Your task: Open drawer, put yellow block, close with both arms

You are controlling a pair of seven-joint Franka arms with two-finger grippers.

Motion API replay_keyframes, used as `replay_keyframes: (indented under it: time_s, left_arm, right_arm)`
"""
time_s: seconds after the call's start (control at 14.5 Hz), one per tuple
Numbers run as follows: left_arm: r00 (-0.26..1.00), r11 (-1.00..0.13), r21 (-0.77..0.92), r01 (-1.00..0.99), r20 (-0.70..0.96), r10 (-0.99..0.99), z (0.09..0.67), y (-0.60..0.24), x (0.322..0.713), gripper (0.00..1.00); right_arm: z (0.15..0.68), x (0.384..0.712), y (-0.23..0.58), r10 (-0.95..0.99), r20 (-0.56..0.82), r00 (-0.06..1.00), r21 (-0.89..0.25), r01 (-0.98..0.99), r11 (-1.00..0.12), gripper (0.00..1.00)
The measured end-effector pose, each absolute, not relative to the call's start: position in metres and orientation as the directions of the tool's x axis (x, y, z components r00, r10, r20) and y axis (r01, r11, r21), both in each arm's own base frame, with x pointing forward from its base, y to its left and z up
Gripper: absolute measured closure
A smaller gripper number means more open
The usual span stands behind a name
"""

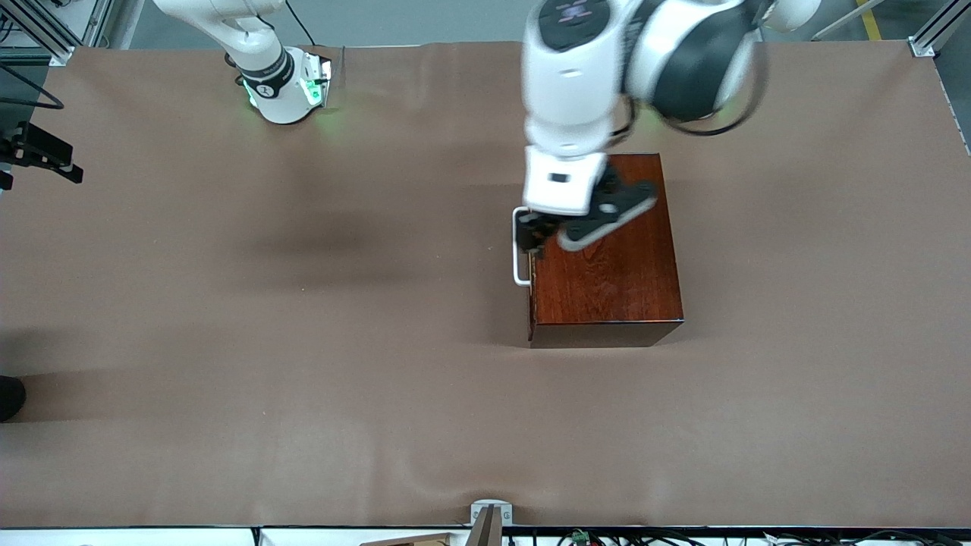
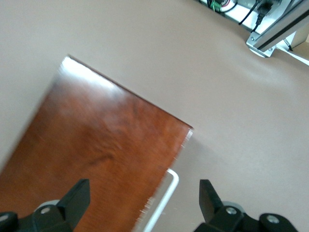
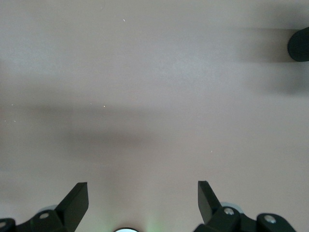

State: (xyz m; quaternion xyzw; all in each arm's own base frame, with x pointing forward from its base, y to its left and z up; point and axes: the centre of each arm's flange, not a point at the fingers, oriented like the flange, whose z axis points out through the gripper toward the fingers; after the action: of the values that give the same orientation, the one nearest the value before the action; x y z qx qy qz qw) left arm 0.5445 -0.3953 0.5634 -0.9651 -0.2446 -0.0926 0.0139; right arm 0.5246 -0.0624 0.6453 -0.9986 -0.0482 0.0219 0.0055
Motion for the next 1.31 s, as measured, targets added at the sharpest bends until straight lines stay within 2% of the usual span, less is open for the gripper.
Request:
replay_keyframes:
  time_s: [0.48,0.9,1.31]
  left_arm:
    - [0.931,-0.932,-0.073,0.354,0.116,0.345,0.621,-0.237,0.565,0.0]
    - [0.977,-0.972,-0.106,0.209,0.065,0.202,0.641,-0.159,0.569,0.0]
    - [0.996,-0.993,-0.081,0.088,0.015,0.087,0.648,-0.091,0.556,0.0]
  right_arm:
    - [0.645,0.525,-0.059,0.101,-0.043,0.994,-0.018,0.101,-0.995,0.0]
    - [0.645,0.525,-0.059,0.102,-0.044,0.994,-0.019,0.101,-0.995,0.0]
    - [0.644,0.525,-0.059,0.102,-0.046,0.994,-0.019,0.101,-0.995,0.0]
